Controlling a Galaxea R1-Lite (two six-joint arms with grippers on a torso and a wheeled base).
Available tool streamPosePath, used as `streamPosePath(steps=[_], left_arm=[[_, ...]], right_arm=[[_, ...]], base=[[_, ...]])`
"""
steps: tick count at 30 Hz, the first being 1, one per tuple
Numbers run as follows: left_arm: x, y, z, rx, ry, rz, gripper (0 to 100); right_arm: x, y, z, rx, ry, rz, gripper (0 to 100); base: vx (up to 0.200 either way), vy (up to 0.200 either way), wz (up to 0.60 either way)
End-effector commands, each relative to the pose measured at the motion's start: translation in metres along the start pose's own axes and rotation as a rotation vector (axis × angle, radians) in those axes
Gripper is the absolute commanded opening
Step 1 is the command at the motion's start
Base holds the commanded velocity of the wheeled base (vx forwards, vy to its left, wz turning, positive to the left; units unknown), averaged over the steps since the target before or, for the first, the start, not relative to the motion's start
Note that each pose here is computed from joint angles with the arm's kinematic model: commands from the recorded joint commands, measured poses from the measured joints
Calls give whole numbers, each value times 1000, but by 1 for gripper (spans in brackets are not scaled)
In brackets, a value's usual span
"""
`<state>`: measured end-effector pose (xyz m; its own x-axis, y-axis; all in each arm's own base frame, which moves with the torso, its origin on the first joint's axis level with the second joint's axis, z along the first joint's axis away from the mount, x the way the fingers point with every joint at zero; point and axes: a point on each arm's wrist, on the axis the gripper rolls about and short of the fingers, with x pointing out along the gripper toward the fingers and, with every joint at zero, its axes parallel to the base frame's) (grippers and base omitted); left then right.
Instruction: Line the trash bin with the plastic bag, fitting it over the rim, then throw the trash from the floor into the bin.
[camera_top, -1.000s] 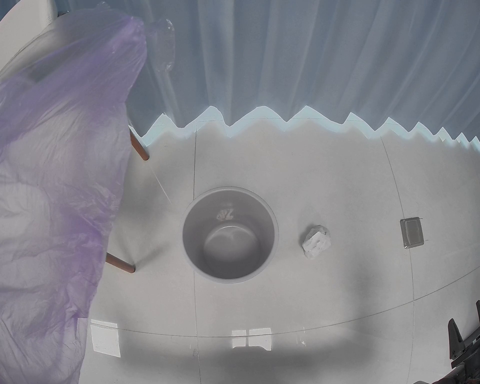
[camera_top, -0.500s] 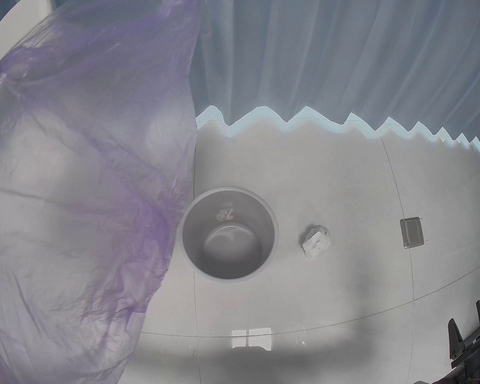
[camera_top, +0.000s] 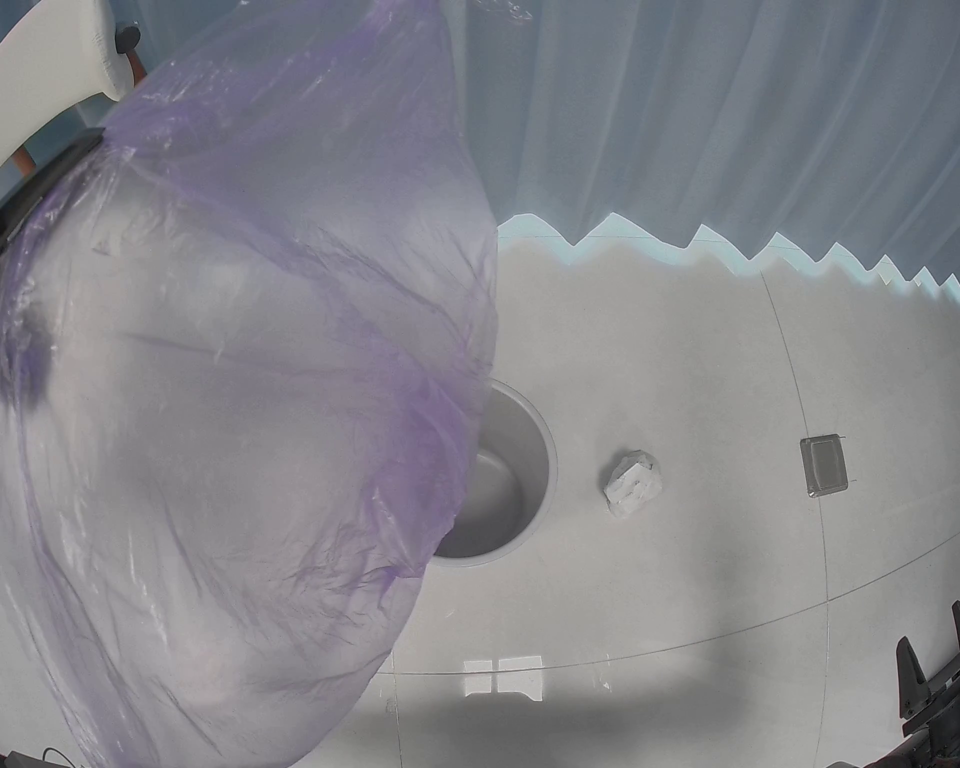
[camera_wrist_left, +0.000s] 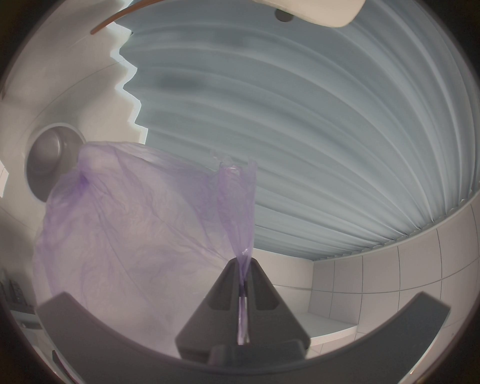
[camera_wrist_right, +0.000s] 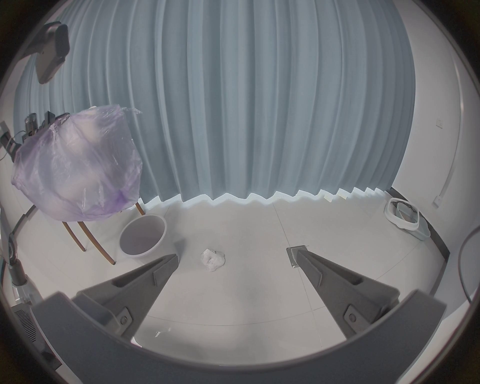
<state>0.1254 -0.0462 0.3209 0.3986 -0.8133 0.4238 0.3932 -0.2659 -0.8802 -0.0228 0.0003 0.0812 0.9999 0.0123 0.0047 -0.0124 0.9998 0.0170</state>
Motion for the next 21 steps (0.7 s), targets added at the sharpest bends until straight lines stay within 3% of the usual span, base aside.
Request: streamPosePath(steps=[1, 14, 21], left_arm=[[5, 13, 11, -27, -21, 38, 0], [12, 36, 37, -9, -64, 48, 0], [15, 50, 44, -43, -73, 80, 0]], right_arm=[[0, 0, -5, 1, 0, 0, 100], [0, 0, -5, 1, 0, 0, 100], [0, 0, -5, 1, 0, 0, 100]], base=[[0, 0, 0], [0, 0, 0], [0, 0, 0]])
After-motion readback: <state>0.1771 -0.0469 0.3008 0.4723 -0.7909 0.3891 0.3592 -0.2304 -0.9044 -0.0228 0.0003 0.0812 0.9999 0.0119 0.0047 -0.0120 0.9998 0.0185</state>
